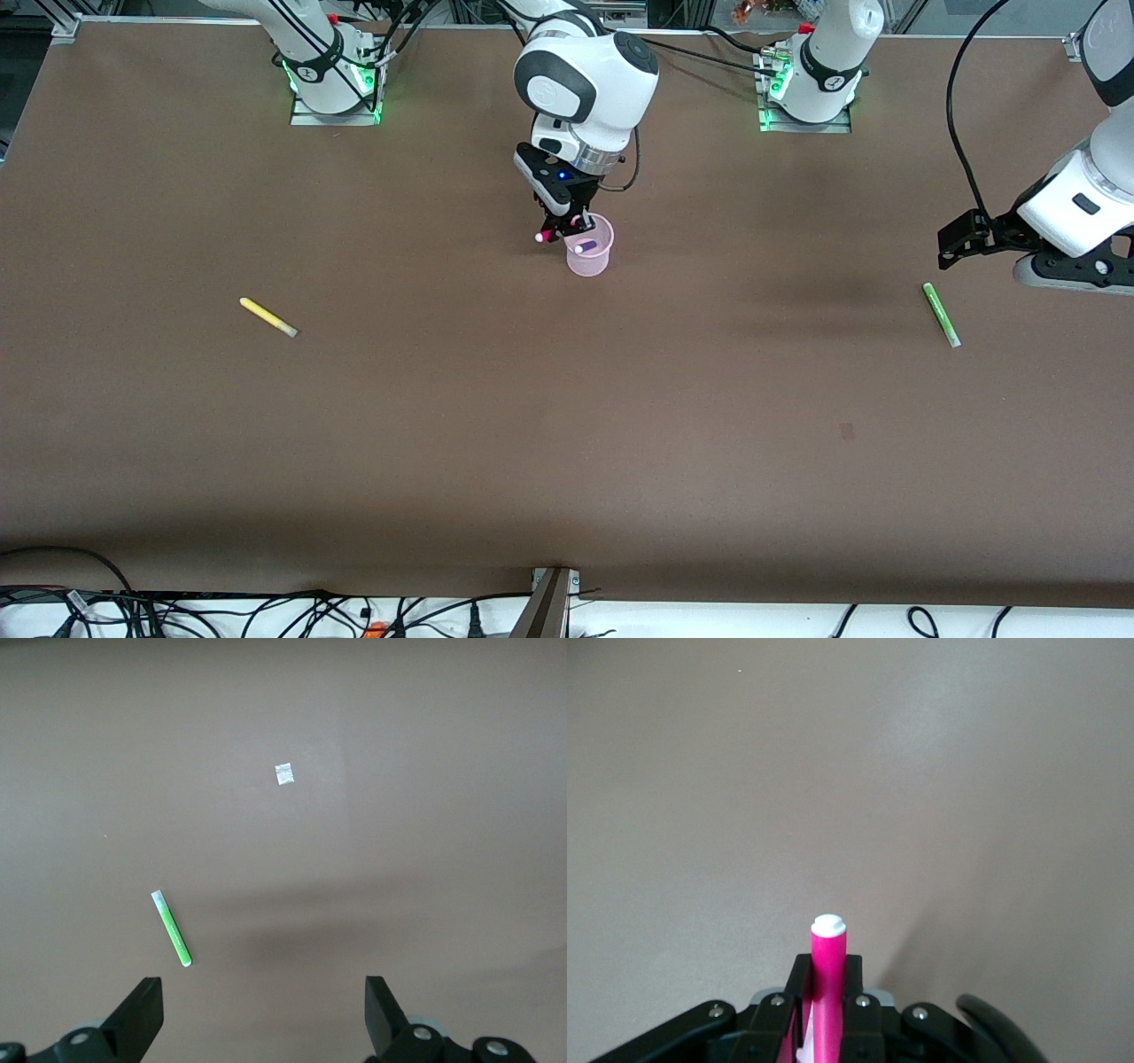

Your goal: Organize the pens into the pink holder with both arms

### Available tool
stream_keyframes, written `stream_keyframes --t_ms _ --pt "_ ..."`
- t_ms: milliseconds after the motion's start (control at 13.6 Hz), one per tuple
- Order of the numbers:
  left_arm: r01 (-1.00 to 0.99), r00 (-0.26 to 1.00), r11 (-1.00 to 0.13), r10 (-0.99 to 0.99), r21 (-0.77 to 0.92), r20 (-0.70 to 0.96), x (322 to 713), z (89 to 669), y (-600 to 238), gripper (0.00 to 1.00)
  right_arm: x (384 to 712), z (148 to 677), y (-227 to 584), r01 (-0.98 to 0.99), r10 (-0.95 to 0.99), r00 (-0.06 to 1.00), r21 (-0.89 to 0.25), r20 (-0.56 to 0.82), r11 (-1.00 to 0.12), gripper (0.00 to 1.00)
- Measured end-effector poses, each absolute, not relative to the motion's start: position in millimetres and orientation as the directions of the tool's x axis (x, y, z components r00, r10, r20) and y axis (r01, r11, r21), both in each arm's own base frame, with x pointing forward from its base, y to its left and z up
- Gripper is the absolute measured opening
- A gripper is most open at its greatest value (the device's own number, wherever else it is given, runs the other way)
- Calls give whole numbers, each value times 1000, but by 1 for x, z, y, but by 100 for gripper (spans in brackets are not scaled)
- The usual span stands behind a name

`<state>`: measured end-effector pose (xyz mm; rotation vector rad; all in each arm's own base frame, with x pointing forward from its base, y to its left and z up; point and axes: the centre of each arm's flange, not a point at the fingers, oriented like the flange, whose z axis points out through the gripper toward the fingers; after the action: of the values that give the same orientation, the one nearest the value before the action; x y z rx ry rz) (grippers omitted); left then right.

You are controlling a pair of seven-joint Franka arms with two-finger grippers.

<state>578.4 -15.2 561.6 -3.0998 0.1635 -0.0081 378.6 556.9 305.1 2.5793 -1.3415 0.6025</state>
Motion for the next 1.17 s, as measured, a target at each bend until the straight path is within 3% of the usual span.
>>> stream_keyframes --t_ms 367,587,881,1174 --pt "-109 994 -993 -110 -37 2 577 563 -20 100 383 299 560 -816 -746 511 -31 427 -577 22" --pt "-109 994 -993 -109 -37 -1 577 563 -20 100 389 307 561 -822 -755 497 -45 429 -567 51" --pt "-127 992 -991 -127 -43 -6 576 562 -29 100 421 353 553 -836 -759 473 -45 447 -547 96" --pt "-166 986 -984 -165 -70 -18 573 562 -47 100 491 445 472 -769 -723 627 85 289 -633 98"
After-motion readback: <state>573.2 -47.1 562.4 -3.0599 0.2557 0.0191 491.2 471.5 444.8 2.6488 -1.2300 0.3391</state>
